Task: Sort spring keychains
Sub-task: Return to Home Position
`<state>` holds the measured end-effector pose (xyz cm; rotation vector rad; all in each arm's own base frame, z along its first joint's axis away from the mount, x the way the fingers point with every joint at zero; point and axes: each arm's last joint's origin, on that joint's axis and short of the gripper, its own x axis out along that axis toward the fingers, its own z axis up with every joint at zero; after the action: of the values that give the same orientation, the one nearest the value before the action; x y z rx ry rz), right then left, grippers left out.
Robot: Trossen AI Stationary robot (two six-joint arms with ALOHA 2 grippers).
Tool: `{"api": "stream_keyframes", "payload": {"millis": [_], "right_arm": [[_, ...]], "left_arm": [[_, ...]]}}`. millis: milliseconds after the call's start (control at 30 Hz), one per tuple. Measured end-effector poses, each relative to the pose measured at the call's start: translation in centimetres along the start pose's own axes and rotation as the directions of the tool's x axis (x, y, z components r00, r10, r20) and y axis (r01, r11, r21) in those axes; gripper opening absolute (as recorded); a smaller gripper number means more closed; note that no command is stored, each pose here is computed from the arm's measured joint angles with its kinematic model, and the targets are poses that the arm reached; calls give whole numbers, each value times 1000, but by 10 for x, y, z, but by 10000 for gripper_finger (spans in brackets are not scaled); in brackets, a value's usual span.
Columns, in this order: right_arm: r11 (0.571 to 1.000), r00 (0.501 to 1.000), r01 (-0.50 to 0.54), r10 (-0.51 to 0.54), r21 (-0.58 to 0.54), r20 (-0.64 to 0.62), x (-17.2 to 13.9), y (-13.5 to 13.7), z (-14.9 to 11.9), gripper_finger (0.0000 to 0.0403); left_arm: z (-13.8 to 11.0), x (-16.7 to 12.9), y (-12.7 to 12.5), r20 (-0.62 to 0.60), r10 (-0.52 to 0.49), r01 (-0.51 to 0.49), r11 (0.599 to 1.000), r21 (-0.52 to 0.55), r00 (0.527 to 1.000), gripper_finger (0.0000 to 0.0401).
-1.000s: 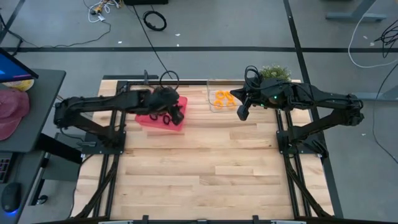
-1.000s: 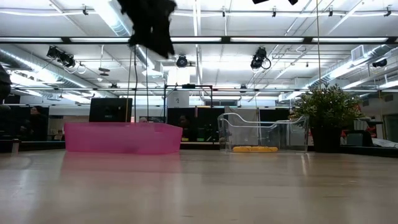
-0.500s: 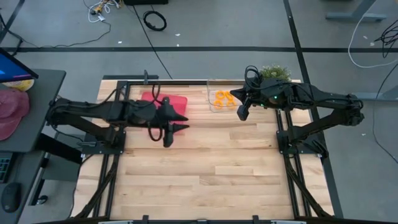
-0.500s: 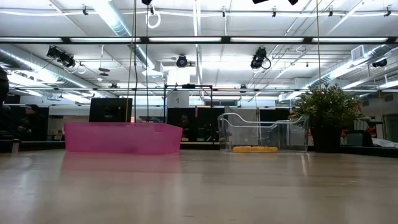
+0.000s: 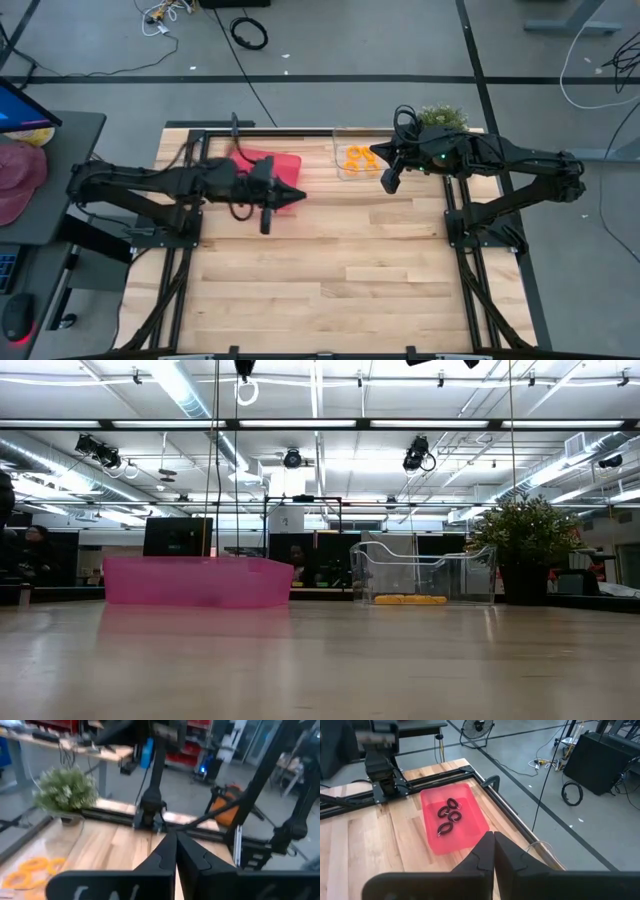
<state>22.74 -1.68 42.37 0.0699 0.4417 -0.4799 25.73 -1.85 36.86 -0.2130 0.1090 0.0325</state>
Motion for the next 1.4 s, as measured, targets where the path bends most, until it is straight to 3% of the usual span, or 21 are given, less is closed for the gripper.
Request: {"api": "stream_keyframes", "payload": {"millis": [167, 367, 700, 1100, 1400], "right_arm": [[1000, 1000, -1, 1, 12, -1, 0, 0, 0, 8], [999, 1000, -21, 21, 25, -7, 0, 1, -1, 8], [998, 1000, -26, 26, 49, -12, 0, 1, -1, 8], [997, 1000, -25, 26, 74, -12, 0, 1, -1, 8], [997, 1000, -24, 25, 75, -12, 0, 1, -1, 8]], "left_arm": [[3, -28, 9, 125, 34, -35, 999, 11, 992, 6], [-11, -72, 18, 338, 2, 5, 1000, -20, 941, 3], [-25, -142, 26, 508, -35, 32, 999, 14, 861, 2], [-43, -205, 34, 526, -38, 28, 999, 27, 850, 1], [-58, -234, 41, 528, -4, -13, 1000, 28, 849, 1]]}}
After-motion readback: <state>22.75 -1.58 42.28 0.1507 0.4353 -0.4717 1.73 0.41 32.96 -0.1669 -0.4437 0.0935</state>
